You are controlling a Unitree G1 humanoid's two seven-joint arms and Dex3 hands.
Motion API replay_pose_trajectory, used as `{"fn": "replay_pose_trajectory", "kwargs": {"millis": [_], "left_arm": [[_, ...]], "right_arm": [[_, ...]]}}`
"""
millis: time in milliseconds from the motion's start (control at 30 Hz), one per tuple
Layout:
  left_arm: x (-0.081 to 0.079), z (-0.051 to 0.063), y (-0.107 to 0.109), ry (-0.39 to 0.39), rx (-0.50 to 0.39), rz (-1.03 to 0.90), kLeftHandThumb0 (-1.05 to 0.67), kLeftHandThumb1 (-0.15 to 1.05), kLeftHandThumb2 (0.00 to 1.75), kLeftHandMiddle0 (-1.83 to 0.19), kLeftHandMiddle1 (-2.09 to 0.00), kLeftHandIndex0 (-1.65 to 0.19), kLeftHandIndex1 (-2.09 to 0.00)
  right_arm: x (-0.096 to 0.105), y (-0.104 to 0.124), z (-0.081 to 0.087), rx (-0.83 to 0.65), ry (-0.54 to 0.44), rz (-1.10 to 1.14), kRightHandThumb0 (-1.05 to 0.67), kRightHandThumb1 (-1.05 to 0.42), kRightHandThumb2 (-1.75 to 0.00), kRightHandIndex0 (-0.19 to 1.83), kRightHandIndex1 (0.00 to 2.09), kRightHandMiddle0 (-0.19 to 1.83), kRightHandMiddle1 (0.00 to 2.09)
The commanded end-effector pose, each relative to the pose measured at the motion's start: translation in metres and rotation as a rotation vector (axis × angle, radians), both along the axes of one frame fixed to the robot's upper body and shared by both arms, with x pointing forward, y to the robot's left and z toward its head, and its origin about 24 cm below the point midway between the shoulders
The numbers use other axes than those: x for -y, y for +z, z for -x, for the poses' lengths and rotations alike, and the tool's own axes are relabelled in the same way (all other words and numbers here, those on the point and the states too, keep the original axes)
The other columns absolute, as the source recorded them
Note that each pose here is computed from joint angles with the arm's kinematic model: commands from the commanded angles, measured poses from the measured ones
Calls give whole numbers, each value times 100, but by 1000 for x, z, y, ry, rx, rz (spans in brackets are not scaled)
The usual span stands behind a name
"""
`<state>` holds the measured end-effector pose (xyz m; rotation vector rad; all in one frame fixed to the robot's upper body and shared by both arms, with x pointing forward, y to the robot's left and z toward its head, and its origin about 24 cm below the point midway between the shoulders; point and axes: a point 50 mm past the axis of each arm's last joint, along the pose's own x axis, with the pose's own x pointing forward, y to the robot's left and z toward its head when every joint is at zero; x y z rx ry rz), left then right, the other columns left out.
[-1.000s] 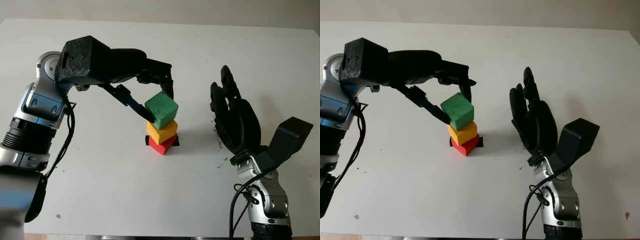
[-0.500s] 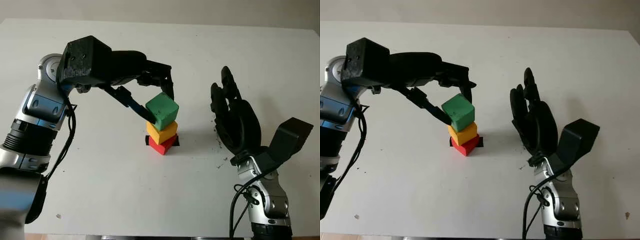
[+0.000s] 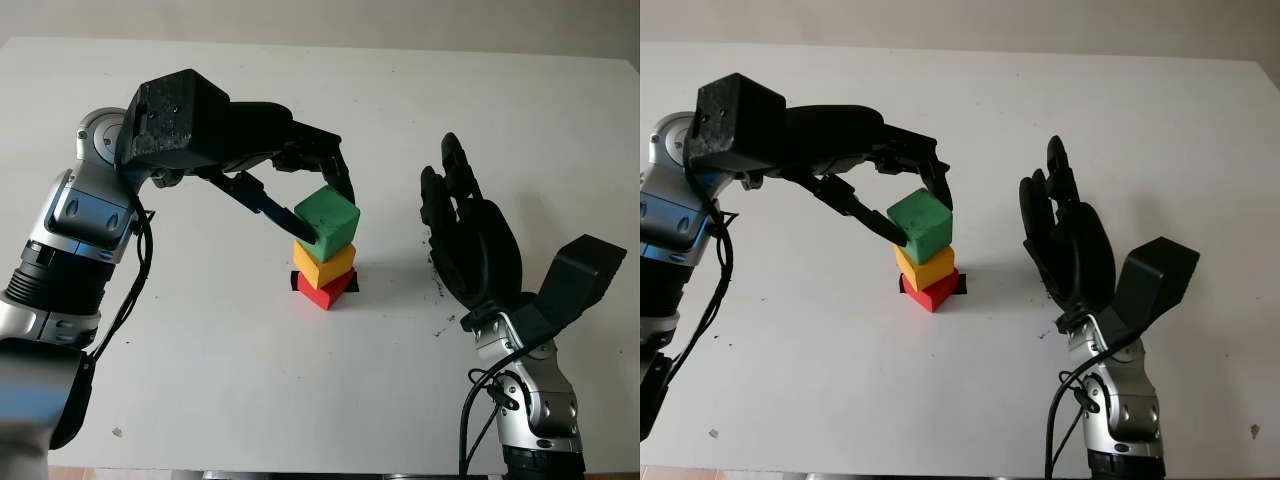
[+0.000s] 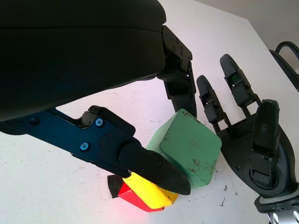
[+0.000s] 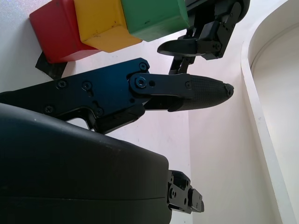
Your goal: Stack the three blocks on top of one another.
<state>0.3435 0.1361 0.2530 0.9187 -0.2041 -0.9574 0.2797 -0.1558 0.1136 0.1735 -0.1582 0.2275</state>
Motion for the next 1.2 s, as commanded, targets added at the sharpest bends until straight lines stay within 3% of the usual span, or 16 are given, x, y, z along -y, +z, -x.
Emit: {"fn": "replay_pose_trajectory", "kwargs": {"millis": [0,300,367,467,600,900,1167], "left_arm": [[0,2,1,-10,6,-3,-61,89,6,-15,-5,-27,-103],[-2,4,2,-7,31,-14,-75,89,5,-14,-5,-19,-99],[-4,5,4,-9,45,-18,-80,90,6,-7,-4,-3,-76],[-8,7,9,7,55,9,-86,91,5,1,-3,5,-25],[-17,7,13,28,20,101,-79,87,4,17,0,18,-4],[-51,8,18,138,10,213,-84,90,6,19,0,19,0],[-95,16,-5,319,-4,499,-93,102,15,19,0,19,0]], "right_arm": [[2,3,2,11,-3,13,-69,-105,-42,-19,0,-19,0],[3,3,0,13,1,15,-69,-105,-42,-19,0,-19,0],[3,3,0,13,1,14,-70,-105,-42,-19,0,-19,0],[3,3,-1,9,3,19,-70,-105,-42,-19,0,-19,0],[3,3,-1,8,2,16,-70,-105,-41,-19,0,-19,0],[3,4,-2,13,6,24,-70,-105,-41,-19,0,-19,0],[3,3,-5,18,6,24,-70,-105,-41,-19,0,-19,0]]}}
